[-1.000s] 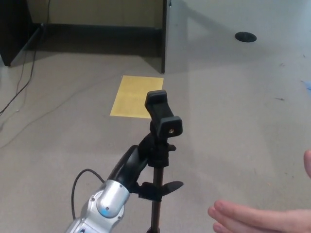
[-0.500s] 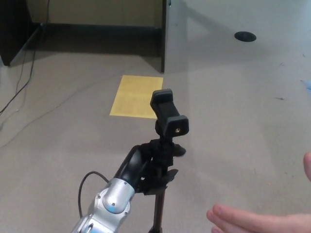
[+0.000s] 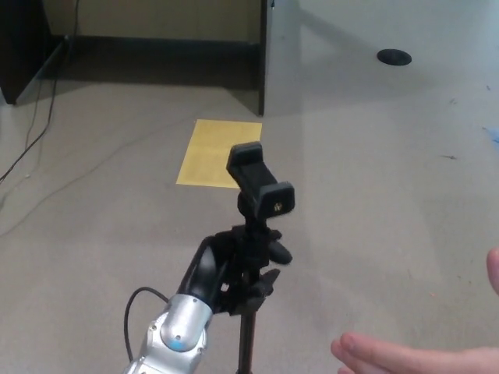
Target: There is a tripod standing in front of the robot and the robot extends its left arm to grab it. It lifts the tripod and passes it to a person.
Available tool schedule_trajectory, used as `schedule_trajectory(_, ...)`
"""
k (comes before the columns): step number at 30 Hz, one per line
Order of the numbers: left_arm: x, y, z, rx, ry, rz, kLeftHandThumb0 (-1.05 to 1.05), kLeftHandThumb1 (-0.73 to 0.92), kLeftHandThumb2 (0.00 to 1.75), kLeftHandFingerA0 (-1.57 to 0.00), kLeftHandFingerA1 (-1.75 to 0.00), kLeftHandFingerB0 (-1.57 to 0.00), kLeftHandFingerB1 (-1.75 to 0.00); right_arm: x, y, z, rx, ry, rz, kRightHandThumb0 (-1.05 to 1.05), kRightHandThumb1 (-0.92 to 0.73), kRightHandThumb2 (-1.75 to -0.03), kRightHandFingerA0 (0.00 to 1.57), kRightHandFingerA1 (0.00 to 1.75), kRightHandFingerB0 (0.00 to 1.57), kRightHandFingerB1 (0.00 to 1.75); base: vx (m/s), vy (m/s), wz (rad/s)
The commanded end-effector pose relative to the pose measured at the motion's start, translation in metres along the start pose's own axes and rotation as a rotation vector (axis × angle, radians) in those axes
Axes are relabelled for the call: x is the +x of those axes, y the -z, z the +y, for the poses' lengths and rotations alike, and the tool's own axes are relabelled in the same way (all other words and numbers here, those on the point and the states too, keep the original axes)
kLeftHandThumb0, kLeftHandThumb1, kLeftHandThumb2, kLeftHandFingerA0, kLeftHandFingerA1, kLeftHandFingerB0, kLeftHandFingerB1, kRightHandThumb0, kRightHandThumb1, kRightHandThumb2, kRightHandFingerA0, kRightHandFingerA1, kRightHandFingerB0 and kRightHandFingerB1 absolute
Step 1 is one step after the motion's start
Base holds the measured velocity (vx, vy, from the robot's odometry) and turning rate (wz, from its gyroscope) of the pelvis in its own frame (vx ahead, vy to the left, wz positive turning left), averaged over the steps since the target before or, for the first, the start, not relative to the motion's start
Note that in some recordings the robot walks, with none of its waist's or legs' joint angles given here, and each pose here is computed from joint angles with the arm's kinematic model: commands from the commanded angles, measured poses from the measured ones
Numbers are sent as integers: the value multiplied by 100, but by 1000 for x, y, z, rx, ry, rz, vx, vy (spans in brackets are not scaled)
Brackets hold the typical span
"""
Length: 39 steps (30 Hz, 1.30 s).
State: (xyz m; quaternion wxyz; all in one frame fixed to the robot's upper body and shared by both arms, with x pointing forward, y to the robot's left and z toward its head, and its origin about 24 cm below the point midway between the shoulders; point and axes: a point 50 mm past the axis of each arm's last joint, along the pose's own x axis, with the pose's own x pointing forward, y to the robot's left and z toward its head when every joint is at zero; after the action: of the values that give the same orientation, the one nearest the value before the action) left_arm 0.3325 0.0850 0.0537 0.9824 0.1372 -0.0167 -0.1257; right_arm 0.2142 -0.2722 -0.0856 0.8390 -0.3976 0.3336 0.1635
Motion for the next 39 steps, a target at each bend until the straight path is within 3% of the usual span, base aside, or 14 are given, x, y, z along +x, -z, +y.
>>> schedule_trajectory(1, 2, -44, 19, -101, -27, -194, -5, 77, 83, -104, -138, -80, -123, -4, 9, -4, -3, 10, 34, -40, -69, -61, 65, 42, 44, 35, 0, 0, 0)
schedule_trajectory(5, -1, -77, 32, -107, -18, -327, -4, 75, 88, -110, -136, -80, -124, -4, 10, -4, -1, 6, 34, -40, -70, -61, 64, 41, 44, 35, 0, 0, 0)
schedule_trajectory(16, -14, -157, 35, -88, 86, -543, -6, 73, 83, -109, -128, -83, -116, -6, 12, -10, -2, 24, 42, -39, -70, -60, 64, 41, 44, 35, 0, 0, 0)
schedule_trajectory(20, -28, -196, 24, -46, 152, -653, -13, 66, 92, -108, -132, -85, -113, -2, 7, -15, -8, 36, 45, -40, -70, -62, 66, 42, 45, 36, 0, 0, 0)
schedule_trajectory(25, -44, -227, 6, 4, 228, -730, -15, 66, 84, -114, -121, -87, -107, -3, 8, -11, -33, 24, 37, -40, -72, -61, 64, 45, 46, 36, 0, 0, 0)
schedule_trajectory(27, -60, -247, -15, 35, 294, -796, -14, 69, 80, -105, -126, -85, -106, -6, 13, -3, -41, 7, 43, -41, -71, -62, 65, 44, 44, 36, 0, 0, 0)
schedule_trajectory(28, -64, -251, -21, 32, 313, -803, -12, 67, 81, -103, -126, -84, -107, -7, 15, -1, -48, 4, 42, -47, -59, -89, 59, 58, 39, 50, 0, 0, 0)
schedule_trajectory(30, -72, -261, -34, 17, 360, -844, -9, 66, 85, -101, -127, -84, -106, -8, 16, 0, -42, 4, 46, -47, -59, -89, 59, 58, 39, 50, 0, 0, 0)
schedule_trajectory(31, -75, -264, -38, -13, 393, -844, -8, 68, 83, -99, -129, -82, -107, -7, 15, -2, -37, 8, 51, -42, -72, -61, 67, 45, 46, 36, 0, 0, 0)
schedule_trajectory(33, -81, -272, -49, -60, 446, -846, -10, 68, 81, -99, -131, -84, -108, -5, 14, -7, -25, 16, 61, -41, -72, -61, 68, 44, 47, 36, 0, 0, 0)
schedule_trajectory(35, -89, -276, -56, -67, 464, -863, -11, 66, 84, -109, -133, -87, -107, -6, 14, -5, -6, 4, 65, -40, -71, -62, 64, 42, 44, 35, 0, 0, 0)
schedule_trajectory(39, -109, -280, -69, -49, 535, -886, -11, 70, 71, -99, -135, -86, -102, -5, 13, 1, -41, -15, 59, -40, -72, -62, 63, 41, 43, 34, 0, 0, 0)
